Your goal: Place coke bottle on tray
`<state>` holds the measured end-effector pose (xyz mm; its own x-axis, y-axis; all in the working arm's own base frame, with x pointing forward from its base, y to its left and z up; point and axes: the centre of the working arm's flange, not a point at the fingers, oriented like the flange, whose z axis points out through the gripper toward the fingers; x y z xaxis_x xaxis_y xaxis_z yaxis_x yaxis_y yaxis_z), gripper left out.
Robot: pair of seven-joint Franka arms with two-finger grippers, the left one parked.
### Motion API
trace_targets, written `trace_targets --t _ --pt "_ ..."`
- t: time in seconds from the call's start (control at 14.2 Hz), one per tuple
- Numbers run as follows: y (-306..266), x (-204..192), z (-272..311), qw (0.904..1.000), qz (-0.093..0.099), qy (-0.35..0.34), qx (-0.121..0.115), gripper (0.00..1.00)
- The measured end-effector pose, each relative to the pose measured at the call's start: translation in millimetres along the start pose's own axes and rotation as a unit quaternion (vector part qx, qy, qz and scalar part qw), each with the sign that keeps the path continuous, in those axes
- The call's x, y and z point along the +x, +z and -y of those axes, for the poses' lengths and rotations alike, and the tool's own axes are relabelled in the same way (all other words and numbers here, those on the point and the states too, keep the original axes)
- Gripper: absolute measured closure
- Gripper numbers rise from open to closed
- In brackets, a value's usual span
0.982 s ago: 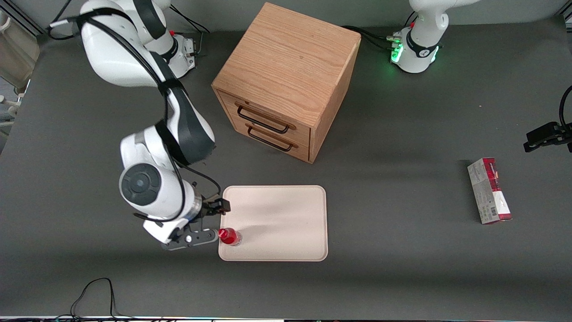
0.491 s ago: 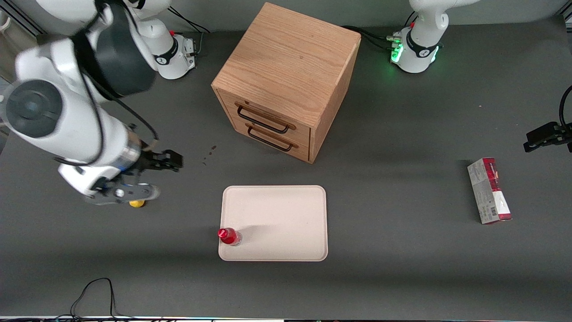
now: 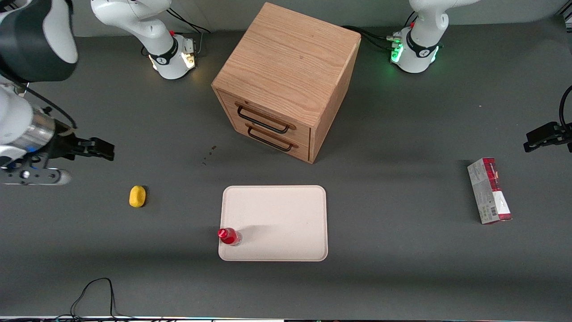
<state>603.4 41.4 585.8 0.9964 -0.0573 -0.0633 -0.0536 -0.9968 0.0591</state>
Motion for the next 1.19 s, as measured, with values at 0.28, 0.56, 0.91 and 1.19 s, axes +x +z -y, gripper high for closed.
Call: trace_targets --t 0.28,0.56,0.91,1.19 --pt "9.1 -18.2 -53.2 0.9997 -0.016 0.001 0.016 0.00" --pt "3.6 -21.4 -54.3 0.9995 -0.025 -0.002 0.020 0.00" --pt "-0.4 -23.5 -70.7 0.9995 -0.023 0.012 0.020 0.00" --pt "-5.4 -26.7 -75.2 0.9994 -0.021 0.017 0.020 0.00"
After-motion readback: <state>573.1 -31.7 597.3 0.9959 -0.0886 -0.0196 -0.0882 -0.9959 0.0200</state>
